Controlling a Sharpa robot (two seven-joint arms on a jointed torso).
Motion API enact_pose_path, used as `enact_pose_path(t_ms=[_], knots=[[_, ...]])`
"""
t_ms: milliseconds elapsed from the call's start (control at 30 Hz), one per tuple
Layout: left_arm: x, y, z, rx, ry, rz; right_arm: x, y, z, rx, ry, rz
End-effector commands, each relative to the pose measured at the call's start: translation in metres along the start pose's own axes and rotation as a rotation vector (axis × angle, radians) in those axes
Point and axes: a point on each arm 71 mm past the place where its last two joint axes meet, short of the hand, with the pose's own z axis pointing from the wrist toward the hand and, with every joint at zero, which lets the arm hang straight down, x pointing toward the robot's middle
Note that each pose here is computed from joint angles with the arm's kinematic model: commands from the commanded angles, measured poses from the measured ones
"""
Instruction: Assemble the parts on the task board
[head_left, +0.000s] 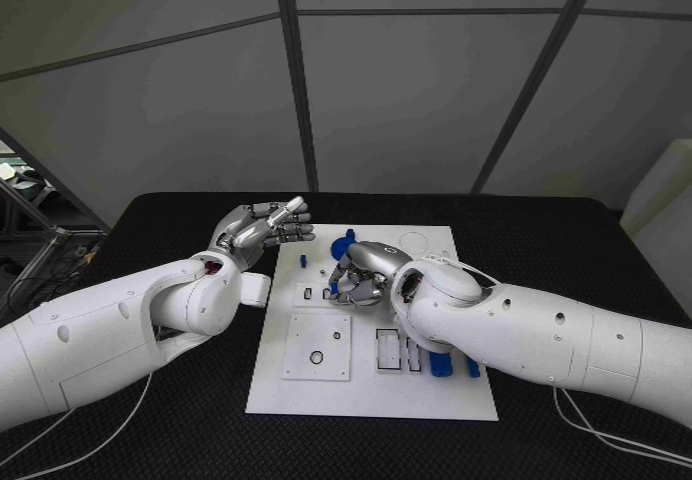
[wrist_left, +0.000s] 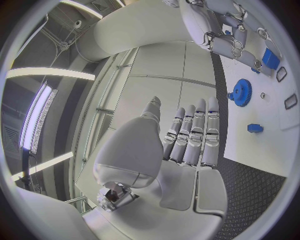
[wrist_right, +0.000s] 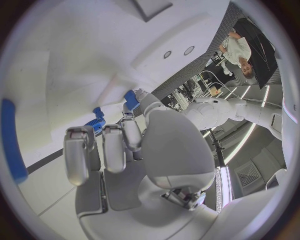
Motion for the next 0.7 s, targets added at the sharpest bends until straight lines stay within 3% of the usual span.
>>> enact_pose_path(t_ms=[33,700], knots=[[0.0015,-0.0013,0.0005,0.005,0.013,-0.005,0.0033,-0.001,0.0,0.011,0.029,-0.018],[0.001,-0.0012,0.0007,0.004,0.012,-0.004,0.0039,-0.0023,0.0,0.019,0.035,-0.042]])
